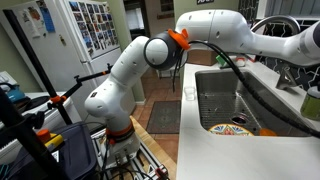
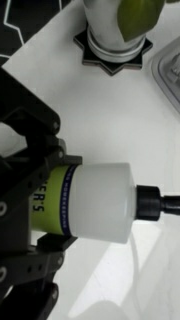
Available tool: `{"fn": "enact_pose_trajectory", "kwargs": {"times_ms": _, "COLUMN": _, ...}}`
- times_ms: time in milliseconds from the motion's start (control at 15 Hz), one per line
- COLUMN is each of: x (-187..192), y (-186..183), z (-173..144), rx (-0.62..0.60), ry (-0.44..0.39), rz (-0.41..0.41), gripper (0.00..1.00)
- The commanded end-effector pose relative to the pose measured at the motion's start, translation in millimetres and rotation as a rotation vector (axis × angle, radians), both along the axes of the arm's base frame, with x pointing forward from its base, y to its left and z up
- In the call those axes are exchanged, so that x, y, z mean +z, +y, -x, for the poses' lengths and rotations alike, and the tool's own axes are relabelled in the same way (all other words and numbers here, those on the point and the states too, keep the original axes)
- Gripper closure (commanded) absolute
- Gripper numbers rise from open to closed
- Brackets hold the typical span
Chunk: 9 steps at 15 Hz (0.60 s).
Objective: Put the bigger green bottle in an upright position
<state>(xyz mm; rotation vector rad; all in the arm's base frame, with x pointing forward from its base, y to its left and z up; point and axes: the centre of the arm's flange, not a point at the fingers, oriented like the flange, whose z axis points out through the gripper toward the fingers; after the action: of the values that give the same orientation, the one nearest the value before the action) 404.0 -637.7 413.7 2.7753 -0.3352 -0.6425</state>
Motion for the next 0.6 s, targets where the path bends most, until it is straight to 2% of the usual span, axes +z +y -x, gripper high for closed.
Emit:
{"fn": "enact_pose_trajectory", "kwargs": {"times_ms": 0, "x": 7.1, "y": 17.9, "z": -21.5, "rx": 0.117, "ry": 0.135, "rz": 0.091, "gripper": 0.63}}
{"fn": "enact_pose_trajectory", "kwargs": {"times_ms": 200, "x": 3.6, "y": 34.3, "z": -43.9, "rx": 0.232, "ry": 0.233, "rz": 0.124, "gripper": 0.63}}
{"fn": "enact_pose_trajectory", "kwargs": {"times_ms": 267, "x": 8.3, "y": 26.9, "z": -44.2, "rx": 0.161, "ry": 0.171, "rz": 0.091, "gripper": 0.63}}
{"fn": "enact_pose_trajectory", "kwargs": {"times_ms": 333, "x": 6.8, "y": 31.5, "z": -50.9, "rx": 0.174, "ry": 0.177, "rz": 0.094, "gripper": 0.38}}
{"fn": "enact_pose_trajectory", "kwargs": {"times_ms": 533, "x": 6.4, "y": 31.1, "z": -50.5, "rx": 0.171, "ry": 0.175, "rz": 0.095, "gripper": 0.38}}
